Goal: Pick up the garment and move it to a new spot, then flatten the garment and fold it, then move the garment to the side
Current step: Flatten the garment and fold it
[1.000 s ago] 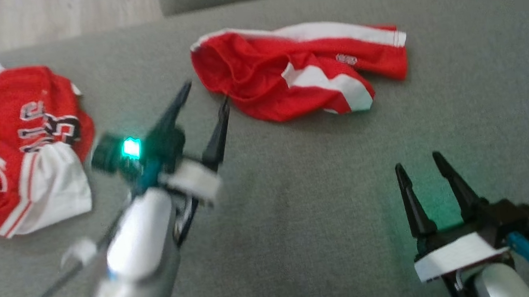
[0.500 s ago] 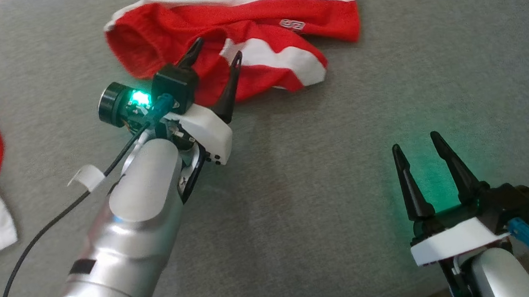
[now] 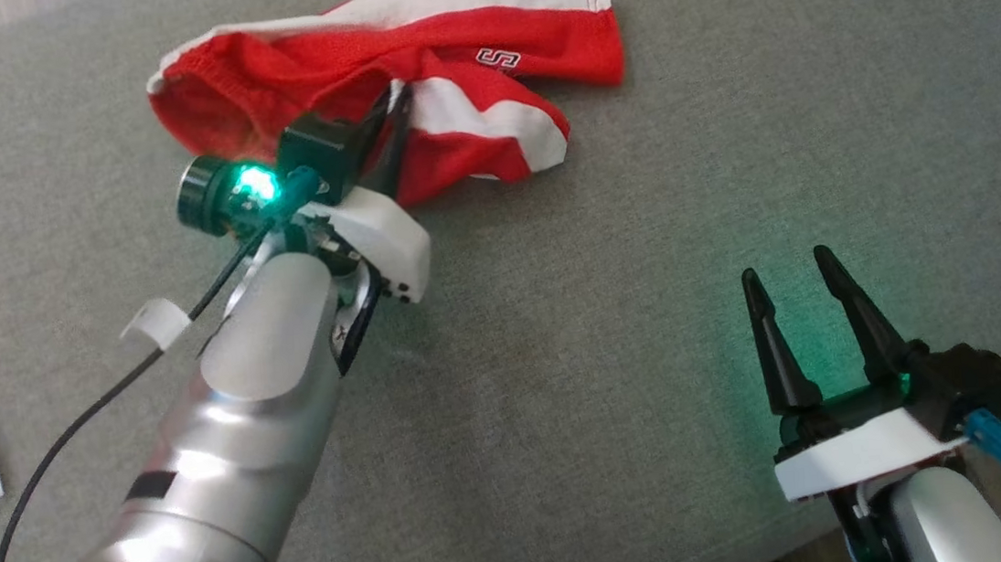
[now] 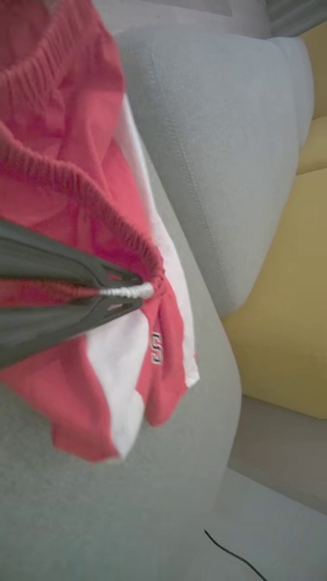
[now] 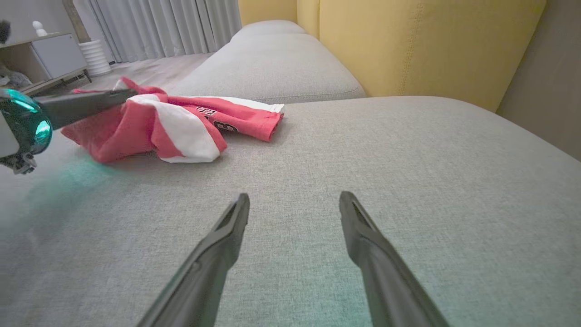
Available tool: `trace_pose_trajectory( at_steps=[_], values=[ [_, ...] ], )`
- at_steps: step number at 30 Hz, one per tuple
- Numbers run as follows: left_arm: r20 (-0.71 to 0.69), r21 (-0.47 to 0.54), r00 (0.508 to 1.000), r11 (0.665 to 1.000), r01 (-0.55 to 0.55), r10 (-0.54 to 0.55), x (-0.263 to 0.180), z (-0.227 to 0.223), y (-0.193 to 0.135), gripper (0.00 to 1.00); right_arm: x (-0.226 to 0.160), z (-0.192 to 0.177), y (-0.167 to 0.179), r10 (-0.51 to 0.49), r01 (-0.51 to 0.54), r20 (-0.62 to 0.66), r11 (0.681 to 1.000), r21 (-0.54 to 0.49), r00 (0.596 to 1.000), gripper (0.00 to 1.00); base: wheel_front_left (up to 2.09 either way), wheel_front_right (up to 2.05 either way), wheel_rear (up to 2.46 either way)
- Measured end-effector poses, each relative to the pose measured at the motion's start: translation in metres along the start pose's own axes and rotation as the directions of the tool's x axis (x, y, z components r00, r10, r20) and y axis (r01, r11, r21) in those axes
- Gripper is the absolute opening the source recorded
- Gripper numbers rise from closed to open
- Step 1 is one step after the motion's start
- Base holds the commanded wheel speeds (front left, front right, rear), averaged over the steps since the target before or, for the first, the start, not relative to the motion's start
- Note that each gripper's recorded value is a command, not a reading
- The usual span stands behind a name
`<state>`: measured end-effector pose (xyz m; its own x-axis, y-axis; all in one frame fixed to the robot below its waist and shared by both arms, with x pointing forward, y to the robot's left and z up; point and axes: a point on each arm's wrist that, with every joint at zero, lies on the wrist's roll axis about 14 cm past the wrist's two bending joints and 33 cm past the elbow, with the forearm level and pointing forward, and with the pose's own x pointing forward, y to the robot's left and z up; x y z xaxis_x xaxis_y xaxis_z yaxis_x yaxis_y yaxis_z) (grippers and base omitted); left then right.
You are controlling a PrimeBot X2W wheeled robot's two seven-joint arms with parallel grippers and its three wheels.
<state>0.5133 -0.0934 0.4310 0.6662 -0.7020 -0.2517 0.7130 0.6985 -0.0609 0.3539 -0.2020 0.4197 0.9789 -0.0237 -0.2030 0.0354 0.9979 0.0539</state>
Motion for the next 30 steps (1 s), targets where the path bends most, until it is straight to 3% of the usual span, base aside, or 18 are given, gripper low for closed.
trace_pose_trajectory(
  at_steps=[6,9,13,19,23,26,30],
  values=[
    [0.183,0.010,0.977,0.994,0.105,-0.105,-0.008,0.076,-0.037,0.00,-0.009,0.013,0.012,0.033,-0.034,0.045,0.999,0.014,0.998,1.00,0.00,0.00,0.00],
    [0.266,0.075,0.953,0.989,0.130,-0.146,-0.014,0.126,-0.052,0.00,-0.017,0.018,0.013,0.033,-0.034,0.066,0.999,0.028,0.997,1.00,0.00,0.00,0.00],
    [0.422,0.164,0.883,0.975,0.148,-0.206,-0.035,0.211,-0.073,0.00,-0.024,0.027,0.016,0.038,-0.041,0.099,0.999,0.031,0.994,1.00,0.00,0.00,0.00],
    [0.553,0.212,0.801,0.968,0.131,-0.229,-0.078,0.283,-0.081,0.00,-0.033,0.025,0.025,0.064,-0.069,0.102,0.997,0.040,0.993,1.00,0.00,0.00,0.00],
    [0.502,0.145,0.857,0.988,0.053,-0.120,-0.095,0.255,-0.041,0.00,-0.030,0.031,0.039,0.112,-0.117,0.121,0.992,0.036,0.986,1.00,0.00,0.00,0.00],
    [0.357,0.001,0.934,1.000,0.020,-0.019,-0.105,0.172,-0.011,0.00,-0.027,0.032,0.049,0.145,-0.150,0.126,0.988,0.033,0.981,1.00,0.00,0.00,0.00],
    [0.126,-0.201,0.987,0.977,-0.069,0.096,-0.137,0.050,0.010,0.00,-0.023,0.028,0.061,0.184,-0.188,0.111,0.982,0.031,0.977,1.00,0.00,0.00,0.00]
  ],
)
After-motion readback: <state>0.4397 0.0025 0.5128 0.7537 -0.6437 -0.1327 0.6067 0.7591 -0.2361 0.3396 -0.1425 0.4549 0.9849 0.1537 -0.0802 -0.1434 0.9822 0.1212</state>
